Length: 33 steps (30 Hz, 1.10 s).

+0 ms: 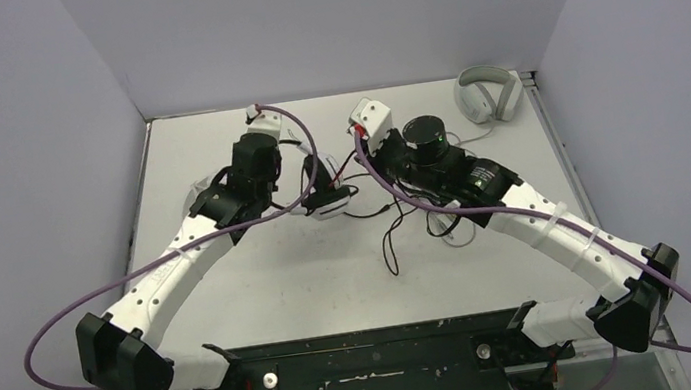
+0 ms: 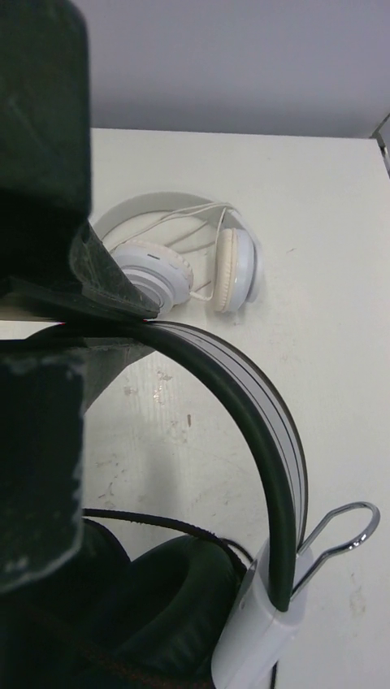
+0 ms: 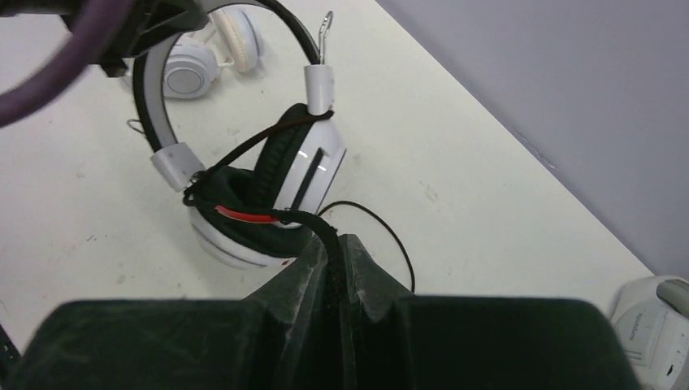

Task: Wrap the headphones
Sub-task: Wrap the headphones cable around the headphones.

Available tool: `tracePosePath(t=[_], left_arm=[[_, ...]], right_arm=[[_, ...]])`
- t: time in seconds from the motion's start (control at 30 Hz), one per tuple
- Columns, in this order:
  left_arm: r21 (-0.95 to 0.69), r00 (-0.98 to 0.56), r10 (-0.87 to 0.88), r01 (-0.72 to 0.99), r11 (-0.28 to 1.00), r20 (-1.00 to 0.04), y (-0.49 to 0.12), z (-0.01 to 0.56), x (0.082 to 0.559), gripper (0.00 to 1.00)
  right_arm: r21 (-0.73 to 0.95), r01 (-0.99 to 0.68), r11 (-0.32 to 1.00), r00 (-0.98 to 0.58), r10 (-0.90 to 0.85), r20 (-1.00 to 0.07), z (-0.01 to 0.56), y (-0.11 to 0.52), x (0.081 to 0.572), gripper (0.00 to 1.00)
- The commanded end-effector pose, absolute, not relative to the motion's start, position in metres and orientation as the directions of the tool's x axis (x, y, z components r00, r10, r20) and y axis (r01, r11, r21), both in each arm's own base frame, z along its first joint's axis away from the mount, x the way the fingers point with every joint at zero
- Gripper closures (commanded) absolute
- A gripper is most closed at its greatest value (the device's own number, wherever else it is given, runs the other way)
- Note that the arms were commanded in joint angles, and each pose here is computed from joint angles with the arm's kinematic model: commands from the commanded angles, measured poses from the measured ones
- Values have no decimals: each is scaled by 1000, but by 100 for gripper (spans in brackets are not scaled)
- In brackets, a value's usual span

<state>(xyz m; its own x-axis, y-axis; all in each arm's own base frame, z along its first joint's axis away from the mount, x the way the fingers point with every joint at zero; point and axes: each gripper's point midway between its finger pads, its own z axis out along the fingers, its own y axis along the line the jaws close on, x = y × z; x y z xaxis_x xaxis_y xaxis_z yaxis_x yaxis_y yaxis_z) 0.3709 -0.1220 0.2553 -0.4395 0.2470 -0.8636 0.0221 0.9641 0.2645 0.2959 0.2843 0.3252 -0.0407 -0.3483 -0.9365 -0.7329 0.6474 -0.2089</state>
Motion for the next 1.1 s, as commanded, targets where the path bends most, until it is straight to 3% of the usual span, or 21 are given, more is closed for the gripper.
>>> tracePosePath(t=[0.0, 0.27, 0.53, 0.83, 1.07], left_arm=[[144, -288, 187, 164, 976, -939, -151, 296, 358, 100], [-14, -353, 142, 405, 914, -925, -191, 296, 318, 100], [-188, -413, 39, 494, 849, -910, -215, 313, 292, 100], [-391, -526, -147, 389, 834, -837, -223, 342, 286, 100], [-539, -554, -259, 433, 722, -791, -241, 381, 269, 100]], right_arm=[[-202, -707, 678, -21, -306, -952, 342, 277, 320, 100], [-114, -732, 671, -84, -256, -963, 321, 274, 345, 98], [-10, -770, 638, -124, -165, -979, 299, 270, 353, 89], [54, -797, 602, -100, -44, -994, 283, 264, 343, 86], [86, -846, 527, -70, 50, -996, 278, 274, 329, 83]])
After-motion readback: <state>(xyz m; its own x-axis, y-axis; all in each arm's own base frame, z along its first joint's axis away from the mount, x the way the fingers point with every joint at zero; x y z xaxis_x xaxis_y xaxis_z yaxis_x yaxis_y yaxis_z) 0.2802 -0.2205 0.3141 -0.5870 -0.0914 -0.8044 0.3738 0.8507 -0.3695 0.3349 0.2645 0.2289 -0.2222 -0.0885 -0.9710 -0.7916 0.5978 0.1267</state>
